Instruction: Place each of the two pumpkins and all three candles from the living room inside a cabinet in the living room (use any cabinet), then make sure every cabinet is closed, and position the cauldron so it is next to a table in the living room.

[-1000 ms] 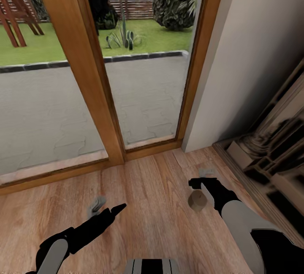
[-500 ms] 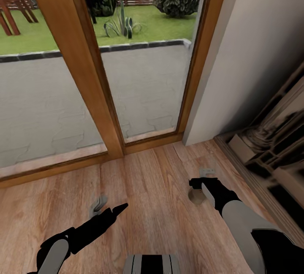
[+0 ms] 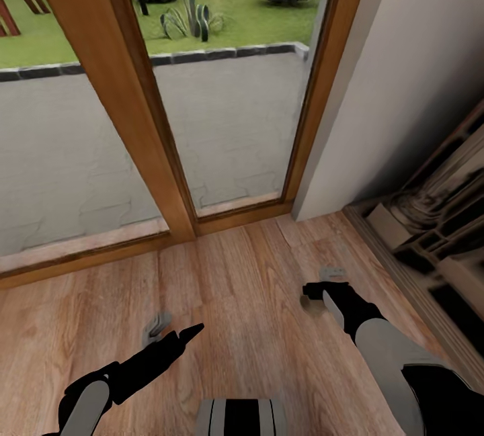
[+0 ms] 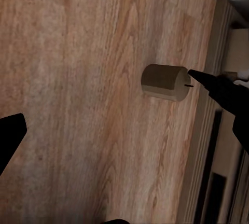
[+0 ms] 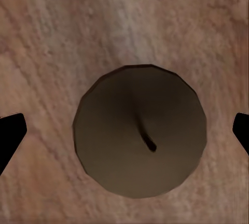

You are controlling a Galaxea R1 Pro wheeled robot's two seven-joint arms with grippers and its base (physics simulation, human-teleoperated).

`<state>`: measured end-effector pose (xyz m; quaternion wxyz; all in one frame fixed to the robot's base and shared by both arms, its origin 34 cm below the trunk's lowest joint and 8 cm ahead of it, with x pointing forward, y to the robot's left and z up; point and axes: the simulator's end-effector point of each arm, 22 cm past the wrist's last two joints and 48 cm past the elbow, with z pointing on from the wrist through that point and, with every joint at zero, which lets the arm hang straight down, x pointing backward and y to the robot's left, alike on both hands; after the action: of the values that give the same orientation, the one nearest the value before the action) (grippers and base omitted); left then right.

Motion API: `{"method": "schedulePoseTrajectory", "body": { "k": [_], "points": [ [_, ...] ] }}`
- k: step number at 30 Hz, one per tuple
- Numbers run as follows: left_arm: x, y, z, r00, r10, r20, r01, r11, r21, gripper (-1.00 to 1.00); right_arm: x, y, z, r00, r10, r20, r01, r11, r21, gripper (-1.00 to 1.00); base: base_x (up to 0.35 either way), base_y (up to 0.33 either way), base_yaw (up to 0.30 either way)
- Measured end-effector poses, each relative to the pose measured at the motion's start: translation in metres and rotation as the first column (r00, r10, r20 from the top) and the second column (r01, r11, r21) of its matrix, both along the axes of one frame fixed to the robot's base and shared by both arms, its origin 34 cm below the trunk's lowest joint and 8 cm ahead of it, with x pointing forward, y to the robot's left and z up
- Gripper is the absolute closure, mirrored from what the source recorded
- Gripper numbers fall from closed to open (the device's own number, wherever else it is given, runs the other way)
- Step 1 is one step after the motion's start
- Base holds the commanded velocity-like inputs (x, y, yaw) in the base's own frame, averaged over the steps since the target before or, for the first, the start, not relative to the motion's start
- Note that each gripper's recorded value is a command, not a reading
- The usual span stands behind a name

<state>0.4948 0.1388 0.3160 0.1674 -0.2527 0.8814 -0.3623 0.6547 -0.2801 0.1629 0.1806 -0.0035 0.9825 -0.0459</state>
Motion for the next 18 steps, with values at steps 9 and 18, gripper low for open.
{"method": "schedulePoseTrajectory", "body": {
  "k": [9, 18],
  "points": [
    [-0.004, 0.0, -0.009, 1.0, 0.0, -0.021, 0.0, 1.0, -0.001, -1.0, -0.007, 0.001, -0.012, 1.0, 0.001, -0.02, -0.001, 1.0, 0.003, -1.0, 0.0, 0.0, 0.0],
    [-0.009, 0.007, -0.015, 0.999, -0.003, -0.035, 0.004, 1.0, 0.015, -1.0, -0.007, 0.0, -0.012, 1.0, 0.002, -0.021, -0.002, 1.0, 0.003, -1.0, 0.082, -0.024, 0.0]
  ]
}}
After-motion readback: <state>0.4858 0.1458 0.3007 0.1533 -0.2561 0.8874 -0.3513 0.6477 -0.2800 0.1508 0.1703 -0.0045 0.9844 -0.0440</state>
